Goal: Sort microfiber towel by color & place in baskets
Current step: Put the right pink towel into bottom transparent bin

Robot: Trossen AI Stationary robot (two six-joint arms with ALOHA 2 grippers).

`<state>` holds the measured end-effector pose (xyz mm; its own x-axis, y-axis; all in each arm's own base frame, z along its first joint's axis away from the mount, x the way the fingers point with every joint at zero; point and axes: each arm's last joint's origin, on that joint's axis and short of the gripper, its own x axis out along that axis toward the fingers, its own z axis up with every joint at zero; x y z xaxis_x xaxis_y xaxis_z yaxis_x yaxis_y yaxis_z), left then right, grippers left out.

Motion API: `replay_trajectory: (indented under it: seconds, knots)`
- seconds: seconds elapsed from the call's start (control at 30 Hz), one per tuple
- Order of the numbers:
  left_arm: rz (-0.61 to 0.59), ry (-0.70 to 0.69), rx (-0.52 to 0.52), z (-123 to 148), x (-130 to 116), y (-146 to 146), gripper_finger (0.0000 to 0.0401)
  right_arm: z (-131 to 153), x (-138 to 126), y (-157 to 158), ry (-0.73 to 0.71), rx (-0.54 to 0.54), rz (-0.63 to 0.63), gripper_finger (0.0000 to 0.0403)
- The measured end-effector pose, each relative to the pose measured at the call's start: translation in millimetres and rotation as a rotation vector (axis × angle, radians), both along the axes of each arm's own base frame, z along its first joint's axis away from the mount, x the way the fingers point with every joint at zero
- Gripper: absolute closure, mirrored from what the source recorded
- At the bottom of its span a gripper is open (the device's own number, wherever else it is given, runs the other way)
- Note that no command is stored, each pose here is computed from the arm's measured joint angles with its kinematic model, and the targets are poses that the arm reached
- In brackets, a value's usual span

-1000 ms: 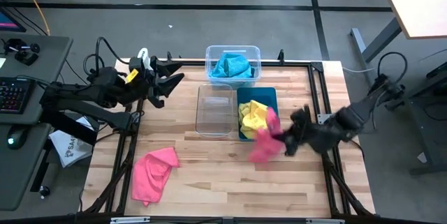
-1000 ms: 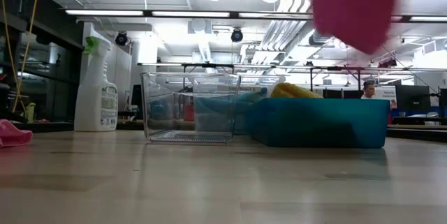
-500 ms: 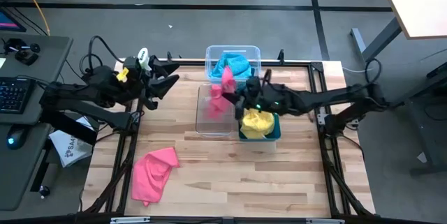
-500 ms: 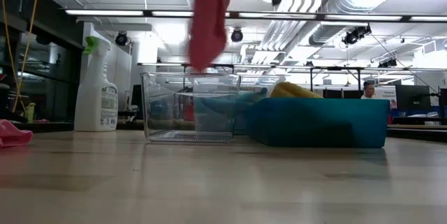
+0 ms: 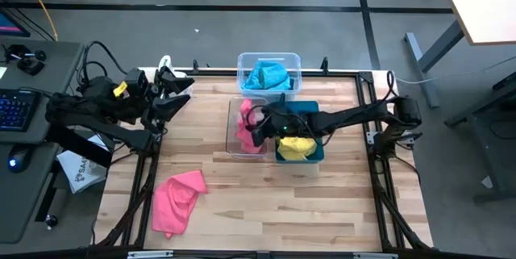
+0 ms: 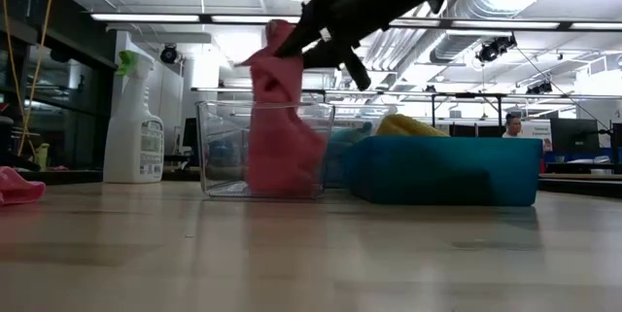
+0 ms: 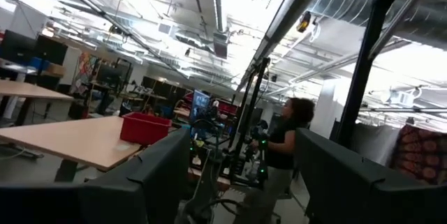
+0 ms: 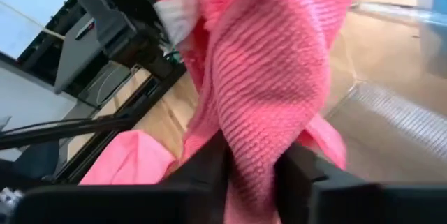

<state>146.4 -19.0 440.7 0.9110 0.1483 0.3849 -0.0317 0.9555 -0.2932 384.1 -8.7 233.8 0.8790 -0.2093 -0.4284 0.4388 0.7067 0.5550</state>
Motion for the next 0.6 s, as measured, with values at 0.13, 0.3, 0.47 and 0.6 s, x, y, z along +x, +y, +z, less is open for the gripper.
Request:
replay_trajectory:
  seconds: [0.13, 0.3, 0.47, 0.6]
  knots:
    - [0.001, 0.019, 0.006, -1.3, -2.5, 0.5, 0.0158, 6.0, 3.3, -5.8, -0.008, -0.020, 0.004, 0.0245]
    - [0.040, 0.107, 0.009, -9.1, 0.1, 1.2, 0.0158, 32.1, 9.9, -13.8, 0.049, -0.090, 0.092, 0.0136]
    - [0.052, 0.201, -0.003, -18.4, 3.8, 1.0, 0.0158, 44.7, 5.9, -20.2, 0.247, -0.101, 0.218, 0.0070]
    - [0.052, 0.234, -0.004, -22.0, 6.7, 0.5, 0.0158, 54.3, 0.7, -22.8, 0.311, -0.103, 0.222, 0.0061]
